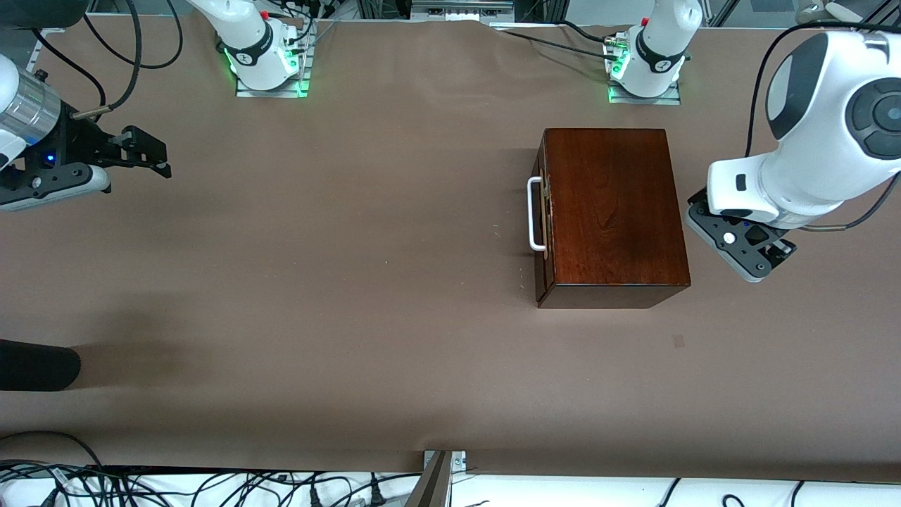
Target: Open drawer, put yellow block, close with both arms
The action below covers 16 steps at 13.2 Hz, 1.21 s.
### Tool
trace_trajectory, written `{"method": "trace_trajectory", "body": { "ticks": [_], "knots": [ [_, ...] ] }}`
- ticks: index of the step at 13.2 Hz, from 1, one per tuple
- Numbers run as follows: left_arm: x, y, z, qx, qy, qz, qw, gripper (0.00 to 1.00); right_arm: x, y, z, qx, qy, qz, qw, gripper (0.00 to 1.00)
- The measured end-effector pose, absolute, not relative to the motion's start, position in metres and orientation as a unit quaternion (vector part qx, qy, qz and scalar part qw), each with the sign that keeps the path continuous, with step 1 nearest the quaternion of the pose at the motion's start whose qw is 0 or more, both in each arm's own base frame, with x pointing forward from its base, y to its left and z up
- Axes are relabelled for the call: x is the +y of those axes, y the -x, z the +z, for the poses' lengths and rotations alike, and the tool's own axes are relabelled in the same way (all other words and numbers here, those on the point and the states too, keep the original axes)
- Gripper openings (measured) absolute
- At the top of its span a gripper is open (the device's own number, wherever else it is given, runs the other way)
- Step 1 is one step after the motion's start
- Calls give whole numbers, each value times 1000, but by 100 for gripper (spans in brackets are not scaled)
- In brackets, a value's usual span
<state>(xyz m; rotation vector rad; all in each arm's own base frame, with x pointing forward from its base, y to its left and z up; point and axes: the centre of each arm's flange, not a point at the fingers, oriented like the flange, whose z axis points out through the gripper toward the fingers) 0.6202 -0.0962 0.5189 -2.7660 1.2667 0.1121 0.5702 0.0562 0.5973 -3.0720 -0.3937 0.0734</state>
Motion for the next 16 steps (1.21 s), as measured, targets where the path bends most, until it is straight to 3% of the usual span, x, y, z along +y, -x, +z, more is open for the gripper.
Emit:
{"method": "trace_trajectory", "body": {
  "ticks": [7,11,16],
  "knots": [
    [-55,-575,587,55,998,-28,29,100,56,-570,597,-126,991,24,22,100],
    [-31,-551,596,17,1000,-23,11,100,56,-570,597,-126,991,24,22,100],
    [-37,-547,589,16,1000,-7,11,100,56,-570,597,-126,991,24,22,100]
  ]
}}
